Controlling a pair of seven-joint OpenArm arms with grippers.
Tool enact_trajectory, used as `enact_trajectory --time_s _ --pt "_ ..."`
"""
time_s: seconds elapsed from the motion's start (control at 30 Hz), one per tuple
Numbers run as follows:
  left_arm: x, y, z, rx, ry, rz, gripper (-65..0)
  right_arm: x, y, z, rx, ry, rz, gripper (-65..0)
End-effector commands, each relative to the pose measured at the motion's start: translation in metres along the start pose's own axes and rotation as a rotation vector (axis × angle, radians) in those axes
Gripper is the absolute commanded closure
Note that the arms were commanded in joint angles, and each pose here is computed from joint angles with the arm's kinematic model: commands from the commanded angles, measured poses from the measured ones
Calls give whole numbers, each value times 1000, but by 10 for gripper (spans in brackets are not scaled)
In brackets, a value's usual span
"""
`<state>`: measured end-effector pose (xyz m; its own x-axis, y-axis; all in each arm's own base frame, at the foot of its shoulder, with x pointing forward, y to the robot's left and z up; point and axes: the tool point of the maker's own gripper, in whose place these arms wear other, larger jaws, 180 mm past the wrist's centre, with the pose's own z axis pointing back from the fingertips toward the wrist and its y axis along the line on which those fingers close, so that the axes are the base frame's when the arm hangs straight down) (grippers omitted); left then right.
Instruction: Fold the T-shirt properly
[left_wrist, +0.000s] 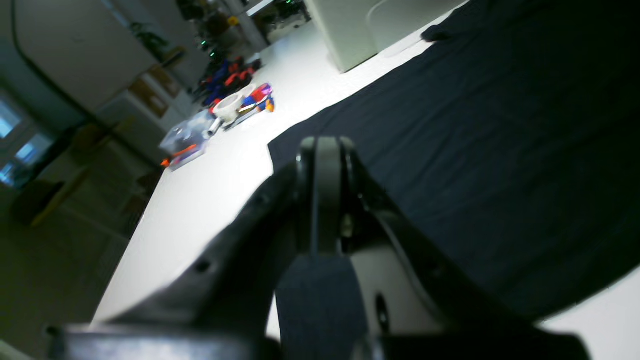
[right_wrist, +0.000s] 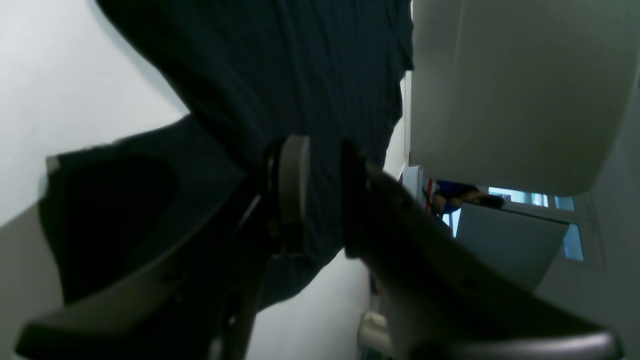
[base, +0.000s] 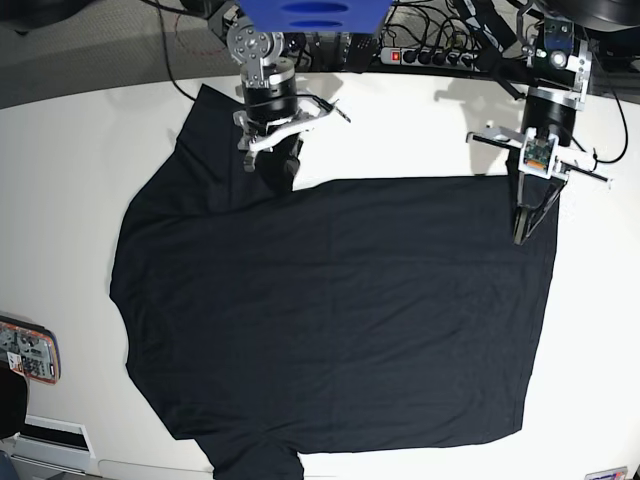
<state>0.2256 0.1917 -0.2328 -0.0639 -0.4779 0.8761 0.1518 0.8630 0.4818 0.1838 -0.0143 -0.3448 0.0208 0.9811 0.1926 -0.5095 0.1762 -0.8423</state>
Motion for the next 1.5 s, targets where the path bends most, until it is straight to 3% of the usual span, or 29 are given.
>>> enact_trajectory --time_s 0.0,0.1,0.23,0.5,0.67,0.87,1.17,1.37,1.47 --pt "7 5 1 9 -29 -9 0 24 8 13 33 -55 -56 -113" --pt "0 4 1 8 -12 -7 0 15 5 3 45 -35 -109 -113" --pt "0 4 1 8 -14 -6 0 -19 -4 -21 78 30 -290 -111" --pt "0 4 0 8 -15 -8 0 -53 -32 -40 22 -13 -479 -112" --pt "-1 4 0 8 -8 -11 0 -42 -8 -32 185 -120 -618 -113" --pt "-1 3 0 5 -8 -8 0 -57 2 -14 205 -174 -614 -113" --pt "-7 1 0 4 9 -5 0 -74 36 17 297 -157 -591 -113" --pt "-9 3 1 8 14 -8 0 -75 39 18 304 -148 -591 -113" --pt "-9 2 1 5 14 -6 -59 -81 43 18 315 -111 -580 -114"
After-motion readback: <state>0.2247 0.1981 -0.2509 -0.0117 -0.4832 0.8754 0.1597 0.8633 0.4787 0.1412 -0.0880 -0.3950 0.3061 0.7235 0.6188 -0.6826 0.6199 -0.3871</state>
